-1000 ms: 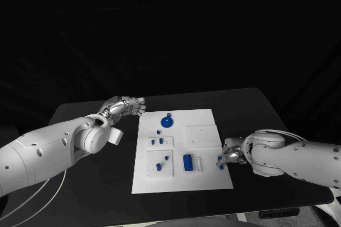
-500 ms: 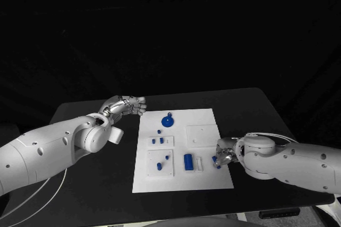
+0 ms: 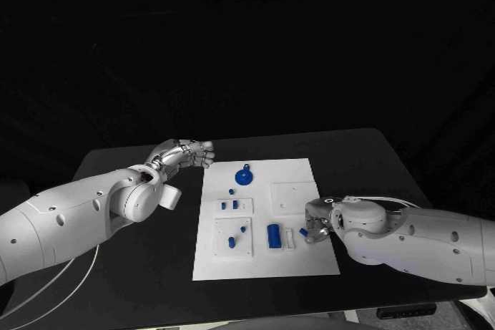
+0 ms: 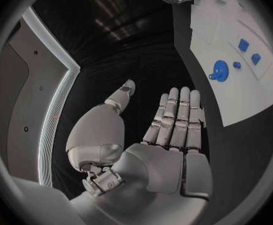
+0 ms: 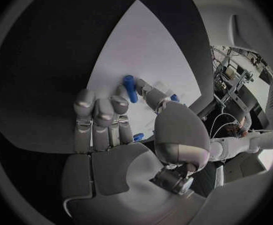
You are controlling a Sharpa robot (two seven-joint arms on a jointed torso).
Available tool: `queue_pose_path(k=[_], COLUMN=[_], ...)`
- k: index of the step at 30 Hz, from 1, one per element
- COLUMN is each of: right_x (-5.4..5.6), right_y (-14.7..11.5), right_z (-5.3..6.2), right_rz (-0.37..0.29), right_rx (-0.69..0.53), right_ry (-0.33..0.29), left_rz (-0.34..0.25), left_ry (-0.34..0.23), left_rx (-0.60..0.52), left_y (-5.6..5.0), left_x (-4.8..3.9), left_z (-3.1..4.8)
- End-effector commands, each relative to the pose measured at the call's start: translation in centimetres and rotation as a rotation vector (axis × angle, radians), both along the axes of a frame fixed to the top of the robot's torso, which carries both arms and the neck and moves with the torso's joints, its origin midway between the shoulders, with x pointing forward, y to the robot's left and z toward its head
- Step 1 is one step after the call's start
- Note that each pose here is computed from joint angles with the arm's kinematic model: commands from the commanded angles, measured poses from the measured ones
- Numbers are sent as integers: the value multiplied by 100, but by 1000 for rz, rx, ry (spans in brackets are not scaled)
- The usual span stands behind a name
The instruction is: Assemble the parts on the task board
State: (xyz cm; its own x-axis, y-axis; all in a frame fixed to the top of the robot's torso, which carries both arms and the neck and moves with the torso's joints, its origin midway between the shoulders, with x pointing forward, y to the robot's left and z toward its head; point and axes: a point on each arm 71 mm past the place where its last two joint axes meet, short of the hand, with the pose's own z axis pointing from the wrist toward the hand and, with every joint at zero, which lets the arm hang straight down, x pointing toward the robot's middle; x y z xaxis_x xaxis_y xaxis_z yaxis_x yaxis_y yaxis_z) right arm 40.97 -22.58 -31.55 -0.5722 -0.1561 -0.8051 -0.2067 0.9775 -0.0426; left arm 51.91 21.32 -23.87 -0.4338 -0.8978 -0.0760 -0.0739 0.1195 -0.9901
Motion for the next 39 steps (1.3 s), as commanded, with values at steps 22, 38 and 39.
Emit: queue_pose_path(k=[22, 38, 39], right_x=[-162, -150, -148], right_y=[-104, -23, -20], right_z=[-123, 7, 0], right_rz=[-306, -361, -369], right_rx=[351, 409, 412], right_ry=[222, 258, 267], left_rz=[-12, -14, -14], left_ry=[0, 0, 0], left_rx=[-10, -11, -10], left_y=[-14, -23, -22], left_x=[-2, -4, -4], left_z=[11, 11, 11])
